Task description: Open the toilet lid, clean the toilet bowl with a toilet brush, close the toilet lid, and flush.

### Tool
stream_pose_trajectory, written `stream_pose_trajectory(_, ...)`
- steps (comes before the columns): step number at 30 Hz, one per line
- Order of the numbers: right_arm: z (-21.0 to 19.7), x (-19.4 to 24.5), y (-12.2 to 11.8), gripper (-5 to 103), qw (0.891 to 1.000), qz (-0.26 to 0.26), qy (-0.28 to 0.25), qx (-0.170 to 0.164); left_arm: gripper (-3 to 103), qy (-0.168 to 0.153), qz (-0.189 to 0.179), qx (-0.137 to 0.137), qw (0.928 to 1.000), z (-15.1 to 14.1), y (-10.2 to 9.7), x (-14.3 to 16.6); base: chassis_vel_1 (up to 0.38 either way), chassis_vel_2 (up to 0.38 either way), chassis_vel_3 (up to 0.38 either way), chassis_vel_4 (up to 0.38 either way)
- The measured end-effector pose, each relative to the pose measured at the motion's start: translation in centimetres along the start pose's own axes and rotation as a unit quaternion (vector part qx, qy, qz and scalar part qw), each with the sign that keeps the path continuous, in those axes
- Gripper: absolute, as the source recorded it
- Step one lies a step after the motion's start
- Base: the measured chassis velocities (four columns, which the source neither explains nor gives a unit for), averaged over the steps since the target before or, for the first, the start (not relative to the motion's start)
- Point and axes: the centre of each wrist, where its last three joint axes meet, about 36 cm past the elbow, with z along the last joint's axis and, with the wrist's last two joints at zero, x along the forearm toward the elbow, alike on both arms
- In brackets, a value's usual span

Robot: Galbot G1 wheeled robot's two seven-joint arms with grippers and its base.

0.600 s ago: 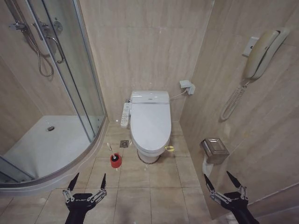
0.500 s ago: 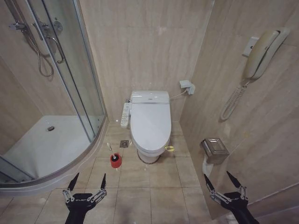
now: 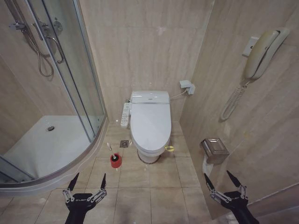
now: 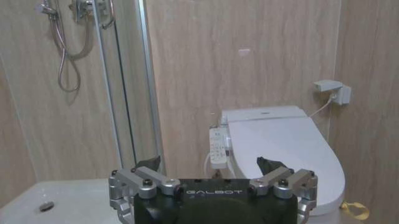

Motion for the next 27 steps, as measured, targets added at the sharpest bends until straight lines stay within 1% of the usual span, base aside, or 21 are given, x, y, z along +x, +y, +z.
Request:
stream_pose_trajectory(13, -0.9, -3.4, -0.4, 100, 1.0, -0.012, -0.009, 0.0, 100, 0.0, 0.0, 0.0, 1.0, 0.0, 0.0, 0.0, 0.0, 0.0, 0.0, 0.0)
stream_pose_trajectory(20, -0.6, -3.9, -1.0, 100, 1.0, -0.016, -0.004, 0.004, 100, 0.0, 0.0, 0.0, 1.0, 0.0, 0.0, 0.0, 0.0, 0.0, 0.0, 0.0)
stream_pose_trajectory(27, -0.2, -4.2, -1.1, 100, 1.0, -0.024, -0.011, -0.008, 100, 0.0, 0.0, 0.0, 1.0, 0.0, 0.0, 0.0, 0.0, 0.0, 0.0, 0.0)
